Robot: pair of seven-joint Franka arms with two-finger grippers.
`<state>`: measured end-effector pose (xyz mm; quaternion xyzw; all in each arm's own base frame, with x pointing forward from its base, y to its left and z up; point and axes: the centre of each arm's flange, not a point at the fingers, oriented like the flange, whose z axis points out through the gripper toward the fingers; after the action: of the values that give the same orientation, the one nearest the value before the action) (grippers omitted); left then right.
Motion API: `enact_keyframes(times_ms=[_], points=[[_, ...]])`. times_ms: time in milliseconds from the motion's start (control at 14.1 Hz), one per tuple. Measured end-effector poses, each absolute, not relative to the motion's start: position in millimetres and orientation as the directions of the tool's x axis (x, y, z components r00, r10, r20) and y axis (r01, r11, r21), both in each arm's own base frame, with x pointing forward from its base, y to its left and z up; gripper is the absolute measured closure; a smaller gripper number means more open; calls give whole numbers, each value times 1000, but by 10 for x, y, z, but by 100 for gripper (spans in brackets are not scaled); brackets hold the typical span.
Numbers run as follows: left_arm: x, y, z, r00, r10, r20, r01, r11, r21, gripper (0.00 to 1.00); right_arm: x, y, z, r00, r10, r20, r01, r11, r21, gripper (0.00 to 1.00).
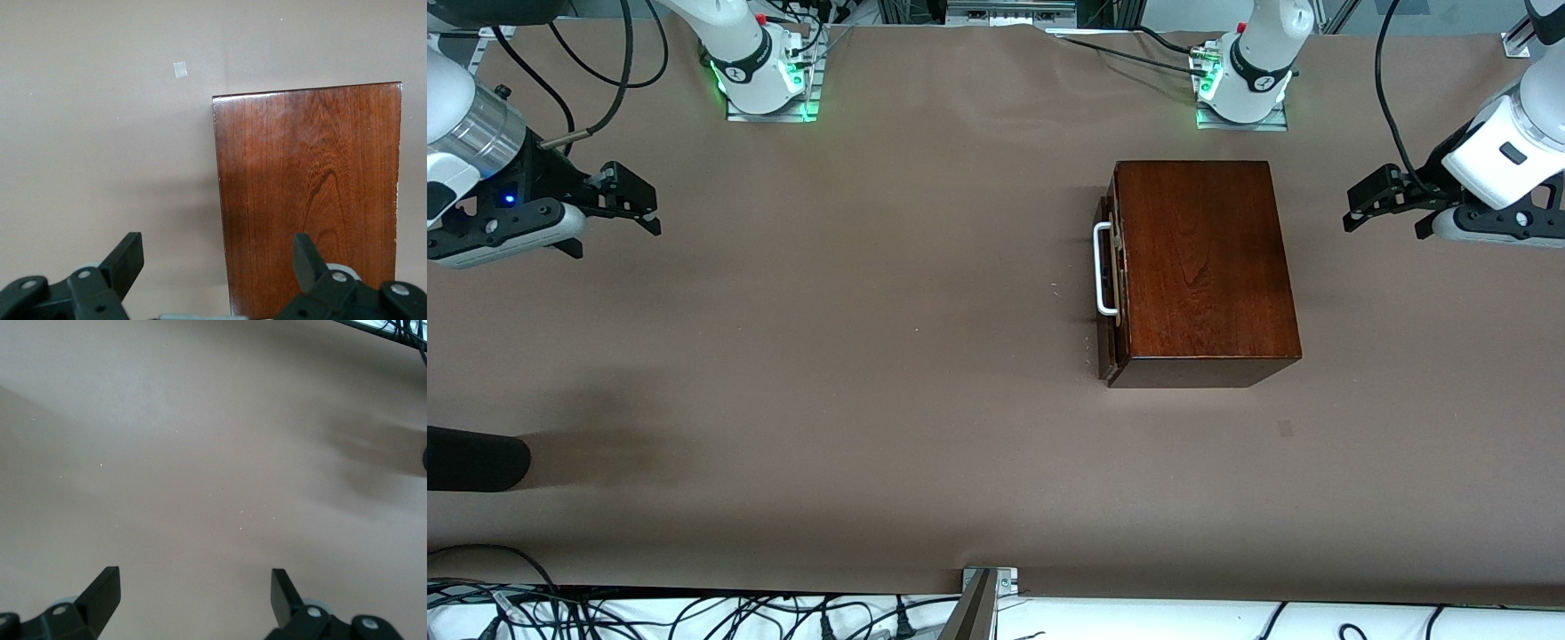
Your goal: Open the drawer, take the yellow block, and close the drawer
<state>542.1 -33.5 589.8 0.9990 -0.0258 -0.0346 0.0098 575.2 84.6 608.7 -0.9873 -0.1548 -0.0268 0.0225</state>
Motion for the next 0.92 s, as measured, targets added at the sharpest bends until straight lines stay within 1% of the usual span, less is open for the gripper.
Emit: enact_keyframes(times_ms=[921], points=[[5360,-403,5850,988,-66,-137,-64,-998,21,0,5750,838,6125,951,303,64,306,-951,-36,0]])
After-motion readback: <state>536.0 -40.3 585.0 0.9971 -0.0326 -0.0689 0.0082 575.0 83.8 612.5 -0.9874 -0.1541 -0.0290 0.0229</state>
